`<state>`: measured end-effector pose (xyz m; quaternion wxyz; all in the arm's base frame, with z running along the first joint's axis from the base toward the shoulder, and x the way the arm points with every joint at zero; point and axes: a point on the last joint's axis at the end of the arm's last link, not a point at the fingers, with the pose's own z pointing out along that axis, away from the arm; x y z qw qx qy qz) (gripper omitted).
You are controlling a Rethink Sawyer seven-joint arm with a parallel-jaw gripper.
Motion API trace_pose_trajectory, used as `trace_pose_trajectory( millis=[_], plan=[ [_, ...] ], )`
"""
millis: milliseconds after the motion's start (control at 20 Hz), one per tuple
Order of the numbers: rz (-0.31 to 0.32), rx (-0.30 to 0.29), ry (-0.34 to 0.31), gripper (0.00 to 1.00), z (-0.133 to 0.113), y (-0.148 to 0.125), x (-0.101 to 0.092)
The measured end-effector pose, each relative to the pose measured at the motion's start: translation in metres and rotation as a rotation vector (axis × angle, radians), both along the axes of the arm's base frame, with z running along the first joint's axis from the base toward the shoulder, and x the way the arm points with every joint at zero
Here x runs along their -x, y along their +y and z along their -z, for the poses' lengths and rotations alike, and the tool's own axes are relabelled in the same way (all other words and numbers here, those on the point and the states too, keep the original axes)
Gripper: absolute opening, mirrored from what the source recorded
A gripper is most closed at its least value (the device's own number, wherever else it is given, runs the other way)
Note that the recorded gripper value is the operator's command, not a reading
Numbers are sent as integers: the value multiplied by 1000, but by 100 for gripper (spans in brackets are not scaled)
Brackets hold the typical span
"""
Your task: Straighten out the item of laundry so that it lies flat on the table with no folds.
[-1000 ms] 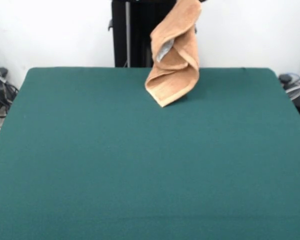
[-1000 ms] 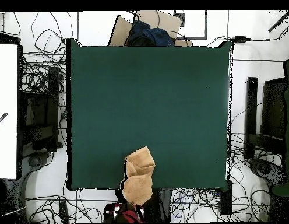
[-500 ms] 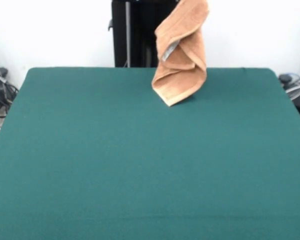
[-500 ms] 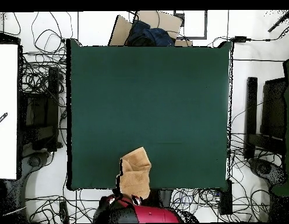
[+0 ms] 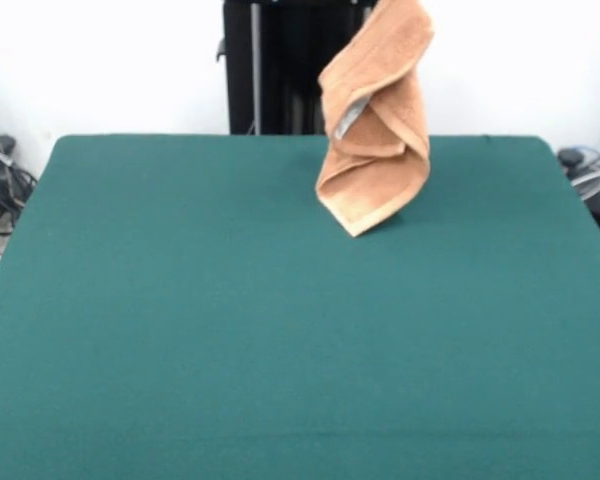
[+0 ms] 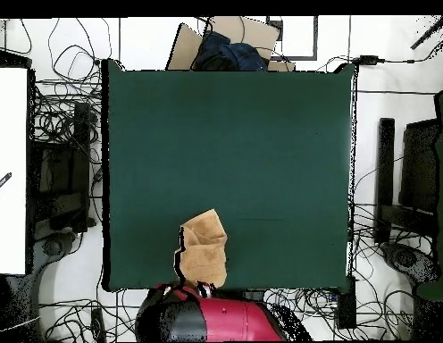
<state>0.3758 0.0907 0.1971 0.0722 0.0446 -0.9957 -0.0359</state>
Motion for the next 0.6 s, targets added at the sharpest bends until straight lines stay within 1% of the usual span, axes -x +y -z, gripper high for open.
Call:
trace_pose_trajectory(
  millis=[250, 600],
  plan=[
    [-16, 2, -17, 0, -2, 5, -7],
    [-50, 4, -52, 0, -9, 16, -30]
  ],
)
